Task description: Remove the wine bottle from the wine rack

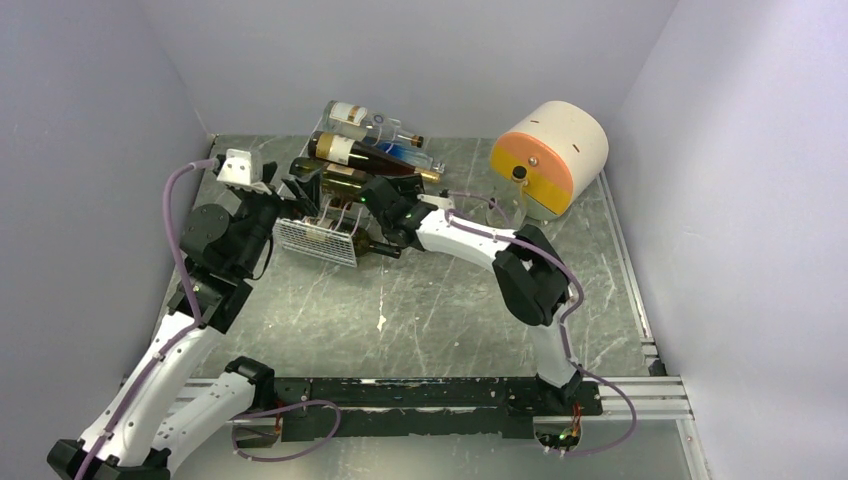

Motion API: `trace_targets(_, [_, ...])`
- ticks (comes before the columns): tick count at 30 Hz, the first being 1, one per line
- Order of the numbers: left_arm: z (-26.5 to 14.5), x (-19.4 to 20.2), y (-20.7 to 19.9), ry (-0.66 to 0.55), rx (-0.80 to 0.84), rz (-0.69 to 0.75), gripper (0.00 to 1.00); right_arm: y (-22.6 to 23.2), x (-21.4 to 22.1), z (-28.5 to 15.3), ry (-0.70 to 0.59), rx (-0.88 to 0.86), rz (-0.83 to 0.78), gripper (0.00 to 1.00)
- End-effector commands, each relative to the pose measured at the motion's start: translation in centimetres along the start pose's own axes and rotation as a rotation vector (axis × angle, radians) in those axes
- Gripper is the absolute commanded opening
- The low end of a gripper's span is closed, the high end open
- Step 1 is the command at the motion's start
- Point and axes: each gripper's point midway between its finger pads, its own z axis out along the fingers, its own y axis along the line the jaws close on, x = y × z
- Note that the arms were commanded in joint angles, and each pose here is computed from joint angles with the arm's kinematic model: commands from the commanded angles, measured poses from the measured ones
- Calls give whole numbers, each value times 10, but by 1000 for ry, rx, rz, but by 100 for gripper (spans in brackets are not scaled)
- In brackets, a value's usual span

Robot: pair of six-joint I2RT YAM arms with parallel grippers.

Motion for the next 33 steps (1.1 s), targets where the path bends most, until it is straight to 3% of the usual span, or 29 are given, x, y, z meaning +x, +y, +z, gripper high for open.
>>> trace_targets(1, [-4,-20,-5,-62,17,6,94,-4,-14,17,-90,0,62,80])
trace_targets(4, [-5,-20,-3,-66,11,4,94,-5,-15,24,-98,10,98,77])
trace_targets(7, [-4,-18,-5,-61,20,3,94,-2,-12,30,-90,-2,135,65])
trace_targets(18, [-4,-19,-1,-65,0,7,94,17,6,34,-34,-46,219,57])
trace_targets(27, [-2,-15,0,-55,-6,10,94,17,5,22,42,-76,308,34])
trace_targets(33, [-3,-15,3,-56,-22,17,94,51,-10,-7,82,-180,346,19])
